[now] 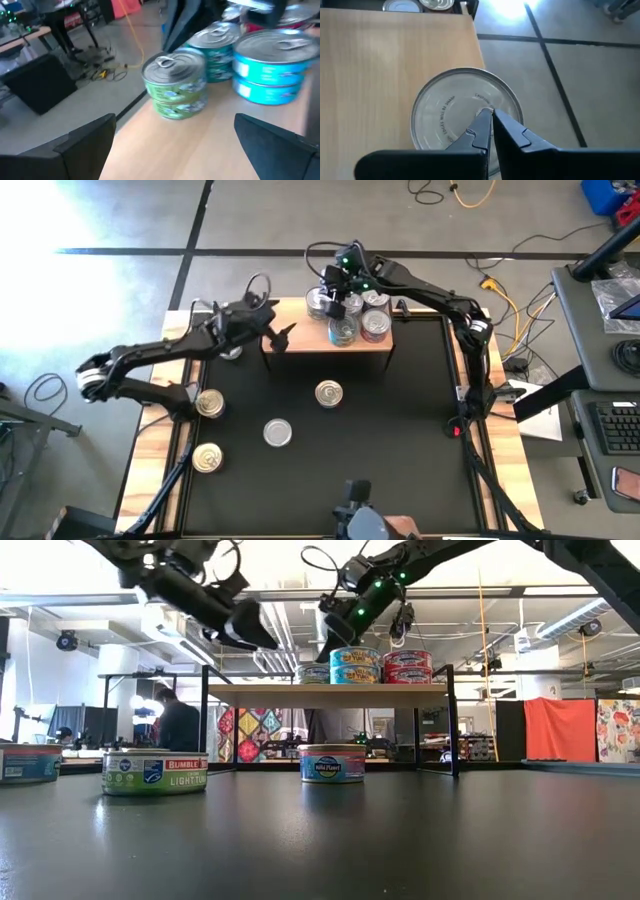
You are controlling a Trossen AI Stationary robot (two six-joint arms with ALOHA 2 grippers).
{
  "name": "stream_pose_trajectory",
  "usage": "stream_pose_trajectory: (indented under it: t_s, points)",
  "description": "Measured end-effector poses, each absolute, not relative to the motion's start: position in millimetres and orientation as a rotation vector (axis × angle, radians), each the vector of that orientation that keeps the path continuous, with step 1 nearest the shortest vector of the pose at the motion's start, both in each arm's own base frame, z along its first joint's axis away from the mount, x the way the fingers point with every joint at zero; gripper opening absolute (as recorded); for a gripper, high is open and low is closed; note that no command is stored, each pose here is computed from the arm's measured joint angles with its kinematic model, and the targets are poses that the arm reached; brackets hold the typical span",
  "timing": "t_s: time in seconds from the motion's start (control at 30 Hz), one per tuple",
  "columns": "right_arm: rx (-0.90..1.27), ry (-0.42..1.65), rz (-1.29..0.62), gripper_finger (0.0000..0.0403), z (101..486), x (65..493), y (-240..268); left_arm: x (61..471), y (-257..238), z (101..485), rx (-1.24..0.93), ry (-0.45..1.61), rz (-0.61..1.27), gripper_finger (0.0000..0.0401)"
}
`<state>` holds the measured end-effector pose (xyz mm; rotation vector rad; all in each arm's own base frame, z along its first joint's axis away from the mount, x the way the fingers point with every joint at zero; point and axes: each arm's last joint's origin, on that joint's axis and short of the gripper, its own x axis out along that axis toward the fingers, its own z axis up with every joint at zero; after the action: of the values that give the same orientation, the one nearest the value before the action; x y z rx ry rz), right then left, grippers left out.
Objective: Stack canned seafood by type on shelf
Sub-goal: Stack the green tuna can on top of the other green tuna can on the shelf, then adjust the tuna cans on the shelf
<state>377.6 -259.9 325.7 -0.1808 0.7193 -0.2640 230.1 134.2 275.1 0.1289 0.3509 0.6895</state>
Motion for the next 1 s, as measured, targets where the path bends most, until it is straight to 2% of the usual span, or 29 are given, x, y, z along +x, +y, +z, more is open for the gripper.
stream_pose_trajectory:
  t_s: [0.23, 0.63, 0.83, 1.0]
  points:
    - [-0.195, 0.739, -0.283, 0.0012, 313.9, 383.1, -266.0, 215.1, 119.0, 264.7, 0.123, 0.322, 0.669, 0.0390]
    - [-0.195, 0.694, -0.289, 0.0012, 309.1, 390.8, -269.6, 220.5, 119.4, 256.3, 0.113, 0.359, 0.657, 0.0390]
    - [-0.164, 0.739, -0.275, 0.0012, 342.9, 372.9, -254.5, 230.5, 123.8, 243.5, 0.087, 0.385, 0.653, 0.0390]
    - [-0.097, 0.910, -0.211, 0.0012, 365.0, 345.4, -232.0, 242.2, 117.6, 234.8, 0.093, 0.394, 0.547, 0.0390]
